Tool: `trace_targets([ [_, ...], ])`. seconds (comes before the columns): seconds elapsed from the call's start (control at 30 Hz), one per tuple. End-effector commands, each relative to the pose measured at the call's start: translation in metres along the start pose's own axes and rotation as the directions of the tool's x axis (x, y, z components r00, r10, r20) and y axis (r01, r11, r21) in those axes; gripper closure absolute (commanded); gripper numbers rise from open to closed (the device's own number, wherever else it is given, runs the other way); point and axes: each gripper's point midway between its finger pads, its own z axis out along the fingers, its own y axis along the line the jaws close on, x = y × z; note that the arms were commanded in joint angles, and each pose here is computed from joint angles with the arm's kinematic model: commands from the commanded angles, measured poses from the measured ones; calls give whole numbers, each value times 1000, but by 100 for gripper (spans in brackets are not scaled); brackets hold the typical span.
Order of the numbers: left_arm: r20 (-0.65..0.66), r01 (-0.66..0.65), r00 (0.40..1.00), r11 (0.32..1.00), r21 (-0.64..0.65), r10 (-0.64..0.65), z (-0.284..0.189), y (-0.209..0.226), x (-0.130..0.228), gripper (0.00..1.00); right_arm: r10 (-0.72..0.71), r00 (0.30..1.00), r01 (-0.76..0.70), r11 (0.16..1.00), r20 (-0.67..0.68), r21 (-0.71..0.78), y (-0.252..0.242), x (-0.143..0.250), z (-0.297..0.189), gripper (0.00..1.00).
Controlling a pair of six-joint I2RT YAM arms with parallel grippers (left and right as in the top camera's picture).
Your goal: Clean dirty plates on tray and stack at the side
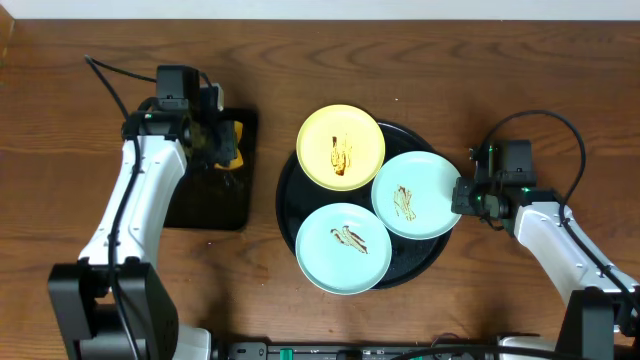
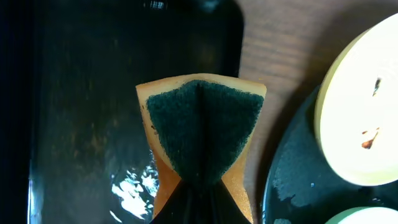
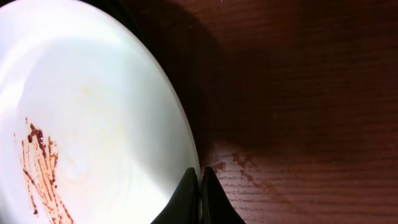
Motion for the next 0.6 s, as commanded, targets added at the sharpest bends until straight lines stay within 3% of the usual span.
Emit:
trace_targets([
  [0.0,-45,19,999,1000,-25,-20,5,5,10,93,3,1000,-3,1000,-17,-12,1,4,3,99],
  [0.17,-119,28,992,999,-35,-32,6,7,27,92,3,1000,-4,1000,-19,-12,1,5,3,99],
  [0.57,-108,24,994,998,-61,-30,18,13,21,93,3,1000,-4,1000,-18,-12,1,5,3,99],
])
